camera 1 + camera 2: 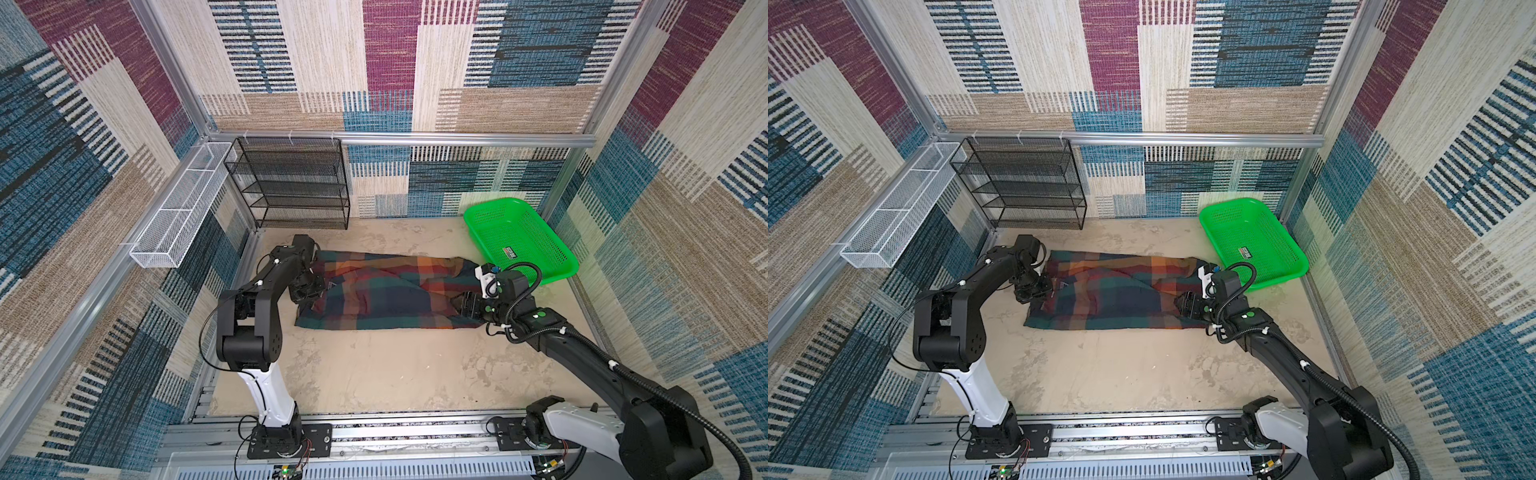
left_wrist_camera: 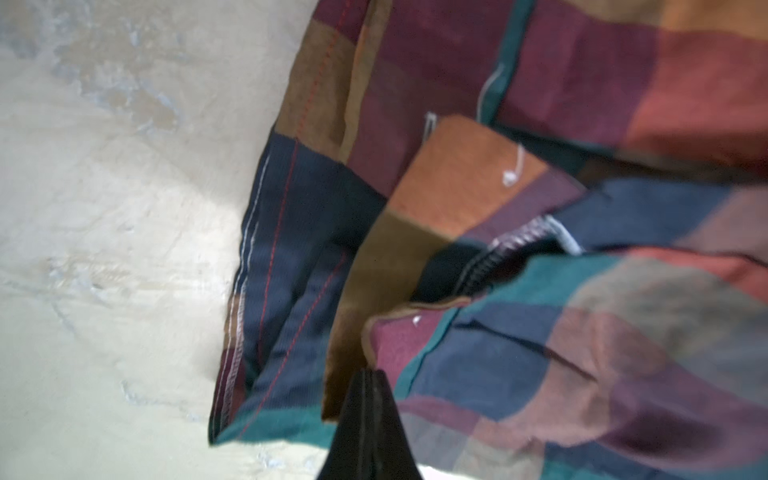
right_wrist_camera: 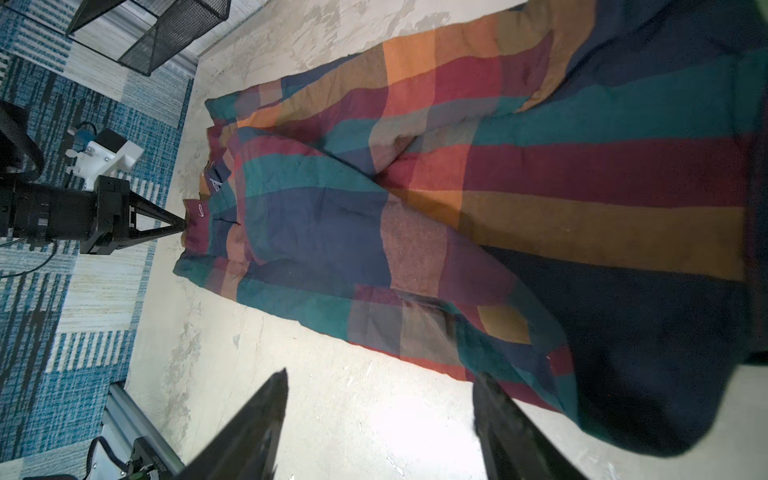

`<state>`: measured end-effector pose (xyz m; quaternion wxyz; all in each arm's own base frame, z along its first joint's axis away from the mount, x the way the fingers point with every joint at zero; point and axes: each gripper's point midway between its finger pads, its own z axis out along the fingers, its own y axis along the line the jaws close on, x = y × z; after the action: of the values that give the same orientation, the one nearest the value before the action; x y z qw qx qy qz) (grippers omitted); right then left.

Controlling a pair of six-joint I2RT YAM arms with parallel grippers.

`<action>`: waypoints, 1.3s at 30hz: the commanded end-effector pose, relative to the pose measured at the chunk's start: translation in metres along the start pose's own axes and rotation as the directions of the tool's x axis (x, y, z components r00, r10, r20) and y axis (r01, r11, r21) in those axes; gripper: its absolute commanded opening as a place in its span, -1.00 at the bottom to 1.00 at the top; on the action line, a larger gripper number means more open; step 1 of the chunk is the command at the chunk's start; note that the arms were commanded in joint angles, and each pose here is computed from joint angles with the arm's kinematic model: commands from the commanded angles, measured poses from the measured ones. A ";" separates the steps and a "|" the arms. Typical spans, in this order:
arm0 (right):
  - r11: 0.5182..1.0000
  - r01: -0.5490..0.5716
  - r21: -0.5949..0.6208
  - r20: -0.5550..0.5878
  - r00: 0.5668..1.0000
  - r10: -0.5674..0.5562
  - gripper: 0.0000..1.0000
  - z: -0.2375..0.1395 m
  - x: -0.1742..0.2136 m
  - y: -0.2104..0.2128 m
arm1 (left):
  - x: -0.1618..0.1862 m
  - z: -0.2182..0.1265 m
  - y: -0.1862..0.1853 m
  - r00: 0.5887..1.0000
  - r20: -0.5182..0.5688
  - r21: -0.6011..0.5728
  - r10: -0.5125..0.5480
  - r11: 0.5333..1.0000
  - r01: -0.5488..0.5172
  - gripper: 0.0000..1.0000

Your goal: Fold and stack the long sleeve shirts

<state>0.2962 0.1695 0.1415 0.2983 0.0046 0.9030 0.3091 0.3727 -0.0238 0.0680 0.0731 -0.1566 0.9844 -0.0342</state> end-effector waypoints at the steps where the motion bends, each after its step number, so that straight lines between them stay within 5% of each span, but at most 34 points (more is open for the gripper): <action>1: 0.989 0.088 -0.122 0.009 0.996 -0.087 0.41 0.010 -0.012 0.039 | 0.005 -0.007 -0.014 1.000 -0.009 0.092 -0.022 0.996 0.023 -1.00; 5: 0.955 0.115 -0.273 -0.030 0.991 -0.128 0.32 0.037 -0.024 0.091 | -0.005 -0.033 -0.022 0.998 0.034 0.129 -0.050 0.991 0.045 -1.00; 9: 0.927 0.051 -0.372 -0.102 0.990 -0.095 0.04 0.084 -0.032 0.118 | -0.020 -0.061 -0.025 0.994 0.082 0.132 -0.066 0.990 0.055 -0.41; 13: 0.902 -0.009 -0.431 -0.158 0.985 -0.065 -0.23 0.131 -0.035 0.131 | -0.026 -0.070 -0.032 0.993 0.085 0.160 -0.086 0.984 0.072 -0.29; 17: 0.934 -0.018 -0.357 -0.154 0.987 -0.040 -0.39 0.176 -0.041 0.112 | -0.017 -0.059 -0.025 0.995 0.056 0.128 -0.083 0.989 0.075 -0.30; 23: 0.972 -0.122 -0.200 -0.266 0.962 0.066 -0.49 0.230 0.008 0.050 | -0.013 -0.042 -0.030 0.996 0.025 0.153 -0.085 0.985 0.081 -0.29; 31: 0.993 -0.047 -0.104 -0.185 0.982 0.027 -0.31 0.203 -0.019 0.052 | -0.023 -0.010 -0.036 0.997 -0.013 0.117 -0.070 0.991 0.071 -0.24; 39: 0.964 0.015 -0.266 -0.148 0.987 -0.057 -0.09 0.177 -0.066 0.125 | -0.015 0.036 -0.023 0.993 -0.094 0.028 -0.076 0.996 0.079 -0.24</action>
<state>0.4327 0.3474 0.1408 0.2612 -0.0603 0.8694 0.4150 0.3998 -0.0466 0.0432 0.0295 -0.1882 0.9790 -0.0724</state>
